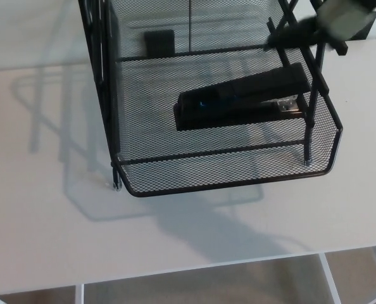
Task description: The robot walks towards a desk on which a file tray is kept in the middle and a stapler is kept to its right. The robot lifts the stapler using its right hand and places it on the file tray.
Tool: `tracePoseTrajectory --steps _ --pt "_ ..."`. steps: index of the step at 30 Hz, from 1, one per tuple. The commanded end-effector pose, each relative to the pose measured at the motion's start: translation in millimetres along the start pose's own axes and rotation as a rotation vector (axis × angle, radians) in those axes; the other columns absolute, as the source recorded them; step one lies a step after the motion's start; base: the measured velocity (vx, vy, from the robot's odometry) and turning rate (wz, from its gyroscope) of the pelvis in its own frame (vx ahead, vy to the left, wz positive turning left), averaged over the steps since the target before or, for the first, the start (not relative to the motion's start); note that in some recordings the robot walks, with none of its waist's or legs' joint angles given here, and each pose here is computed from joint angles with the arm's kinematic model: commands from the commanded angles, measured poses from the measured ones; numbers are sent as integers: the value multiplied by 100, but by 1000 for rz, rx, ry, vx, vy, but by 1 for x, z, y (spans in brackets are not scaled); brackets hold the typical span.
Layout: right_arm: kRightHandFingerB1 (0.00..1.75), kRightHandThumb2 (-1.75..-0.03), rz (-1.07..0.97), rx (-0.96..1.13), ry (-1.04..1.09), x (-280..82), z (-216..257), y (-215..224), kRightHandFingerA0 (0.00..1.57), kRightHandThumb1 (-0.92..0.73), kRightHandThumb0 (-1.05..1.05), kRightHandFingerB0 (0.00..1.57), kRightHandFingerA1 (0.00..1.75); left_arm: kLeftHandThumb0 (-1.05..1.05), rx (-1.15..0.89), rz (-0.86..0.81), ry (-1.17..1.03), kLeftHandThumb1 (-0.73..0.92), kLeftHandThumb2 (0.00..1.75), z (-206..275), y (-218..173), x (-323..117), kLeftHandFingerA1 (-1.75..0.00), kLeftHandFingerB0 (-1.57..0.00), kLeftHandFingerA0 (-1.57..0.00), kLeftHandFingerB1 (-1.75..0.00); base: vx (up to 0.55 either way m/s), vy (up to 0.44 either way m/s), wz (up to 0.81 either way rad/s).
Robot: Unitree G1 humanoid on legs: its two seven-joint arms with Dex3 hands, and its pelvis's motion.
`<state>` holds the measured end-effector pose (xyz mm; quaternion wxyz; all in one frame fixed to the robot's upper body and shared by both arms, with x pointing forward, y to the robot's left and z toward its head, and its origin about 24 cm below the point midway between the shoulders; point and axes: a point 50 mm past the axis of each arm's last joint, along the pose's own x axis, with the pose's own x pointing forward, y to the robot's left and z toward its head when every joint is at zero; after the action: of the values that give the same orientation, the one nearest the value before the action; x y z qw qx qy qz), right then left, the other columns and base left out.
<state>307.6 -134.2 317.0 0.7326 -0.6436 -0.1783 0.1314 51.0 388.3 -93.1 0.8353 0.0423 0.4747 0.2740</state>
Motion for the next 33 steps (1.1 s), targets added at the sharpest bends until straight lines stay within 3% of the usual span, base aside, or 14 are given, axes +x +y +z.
tracePoseTrajectory --steps 1,12,13,14,15,18,19,22,24,25,29,30,31,33 --pt "3 -92 -84 105 -41 -98 -29 -59 0 -68 -93 0 0 -105 -30 8 -21 92 103 5 11 -2 -159 -14 -44 -121 0 0 0" --pt "24 -101 -402 275 428 -263 -104 -57 0 -71 -84 9 9 -105 -70 -20 -46 87 107 15 3 2 -170 -12 -36 -143 0 0 0" --pt "24 -65 -439 305 498 -276 -112 -52 0 -83 -73 10 25 -105 -78 -14 -41 92 99 14 4 2 -161 -16 -42 -125 0 0 0" --pt "31 -101 -472 342 542 -288 -122 -46 0 -65 -71 7 21 -105 -75 -6 -40 91 105 13 5 2 -171 -12 -38 -141 0 0 0" --pt "26 -65 -568 399 661 -311 -140 -32 5 -79 -70 16 26 -105 -92 1 -31 92 101 13 6 2 -162 -15 -45 -122 0 0 0" --pt "26 -66 -642 451 780 -332 -159 -12 6 -79 -70 16 27 -105 -95 -6 -37 92 100 13 7 1 -163 -13 -41 -124 0 0 0" --pt "42 -92 -711 498 892 -344 -176 9 5 -61 -72 11 36 -105 -90 -8 -39 92 100 13 6 1 -164 -18 -42 -128 0 0 0" --pt "27 -64 -796 539 1099 -366 -205 61 11 -77 -66 18 27 -105 -87 -10 -40 92 100 13 4 2 -164 -17 -43 -128 0 0 0" --pt "42 -91 -846 572 1313 -385 -221 113 26 -59 -67 15 63 -105 -82 -1 -28 88 106 9 5 1 -169 -10 -43 -144 0 0 0" --pt "30 -62 -868 590 1324 -388 -223 121 21 -71 -59 23 52 -105 -78 -5 -29 92 98 9 6 1 -159 -15 -42 -122 0 0 0" --pt "30 -61 -1231 896 1372 -416 -229 187 9 -66 -53 22 37 -105 -82 5 -29 92 104 11 6 1 -165 -7 -33 -131 0 0 0" --pt "48 -106 -1226 892 1427 -419 -226 196 3 -57 -31 0 53 -105 -69 14 -29 68 144 11 7 1 -130 -28 -60 -93 0 0 0" --pt "27 -61 -1207 914 1491 -424 -224 206 15 -68 -56 19 38 -105 -57 21 -33 67 144 11 8 1 -129 -26 -58 -92 0 0 0" --pt "41 -85 -1150 866 1653 -430 -219 216 24 -56 -59 14 54 -105 -77 23 -32 66 144 11 9 1 -128 -26 -58 -92 0 0 0"
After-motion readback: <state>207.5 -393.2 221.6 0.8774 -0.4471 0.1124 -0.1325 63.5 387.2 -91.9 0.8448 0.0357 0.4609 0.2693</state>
